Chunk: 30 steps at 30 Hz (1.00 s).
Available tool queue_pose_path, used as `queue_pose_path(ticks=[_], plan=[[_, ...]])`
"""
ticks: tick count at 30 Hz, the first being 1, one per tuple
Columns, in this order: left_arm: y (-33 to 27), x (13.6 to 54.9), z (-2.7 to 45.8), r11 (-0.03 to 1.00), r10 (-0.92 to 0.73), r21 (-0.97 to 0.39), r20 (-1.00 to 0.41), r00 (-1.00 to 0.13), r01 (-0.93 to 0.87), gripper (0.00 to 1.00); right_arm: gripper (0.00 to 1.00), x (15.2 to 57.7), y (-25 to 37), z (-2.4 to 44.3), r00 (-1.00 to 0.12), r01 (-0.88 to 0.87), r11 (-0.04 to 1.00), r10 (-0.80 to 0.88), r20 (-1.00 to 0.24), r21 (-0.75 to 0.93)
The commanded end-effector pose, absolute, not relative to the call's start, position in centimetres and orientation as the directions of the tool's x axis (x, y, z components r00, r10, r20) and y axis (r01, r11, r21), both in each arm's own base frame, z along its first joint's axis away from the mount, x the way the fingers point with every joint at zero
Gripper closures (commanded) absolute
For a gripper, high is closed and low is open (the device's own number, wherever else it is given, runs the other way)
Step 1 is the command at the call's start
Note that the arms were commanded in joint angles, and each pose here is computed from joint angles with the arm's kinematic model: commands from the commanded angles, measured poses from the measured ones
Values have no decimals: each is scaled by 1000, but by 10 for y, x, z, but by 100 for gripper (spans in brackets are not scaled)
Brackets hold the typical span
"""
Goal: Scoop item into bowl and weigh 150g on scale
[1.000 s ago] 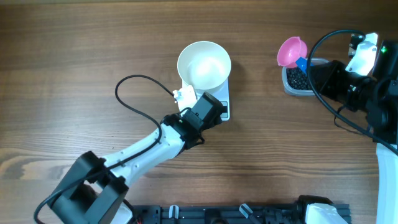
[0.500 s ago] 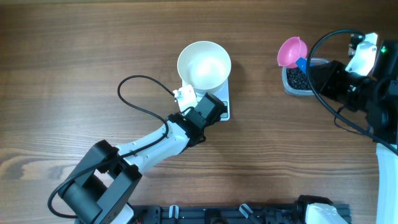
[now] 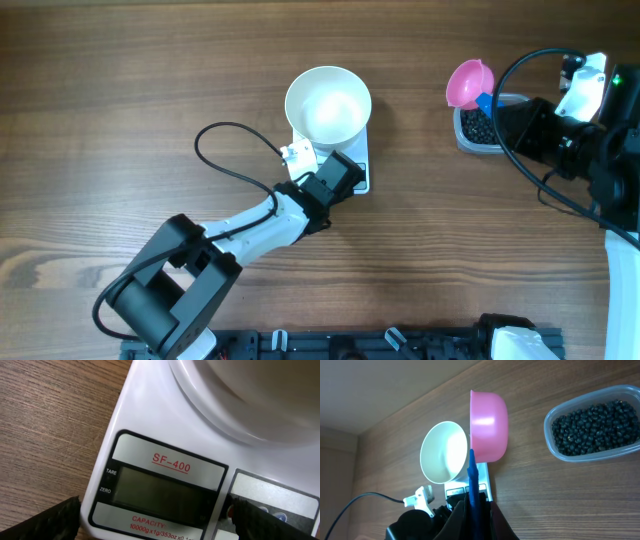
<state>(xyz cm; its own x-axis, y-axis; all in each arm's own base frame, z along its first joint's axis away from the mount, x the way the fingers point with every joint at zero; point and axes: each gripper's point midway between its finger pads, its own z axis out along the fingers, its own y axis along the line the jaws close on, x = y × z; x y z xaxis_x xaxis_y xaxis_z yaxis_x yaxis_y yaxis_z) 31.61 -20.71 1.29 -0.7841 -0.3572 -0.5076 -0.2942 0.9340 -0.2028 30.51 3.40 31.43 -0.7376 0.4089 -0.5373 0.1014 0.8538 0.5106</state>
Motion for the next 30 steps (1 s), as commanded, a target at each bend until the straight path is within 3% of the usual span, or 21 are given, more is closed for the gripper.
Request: queue_pose_path(ticks=[1, 30], plan=[[-201, 320, 9, 949, -315, -166, -526, -790, -269, 0, 96, 307, 31, 322, -722, 86, 869, 391, -571, 487], [-213, 310, -13, 959, -280, -175, -450, -848, -223, 0, 96, 309, 31, 320, -726, 83, 872, 385, -570, 483]])
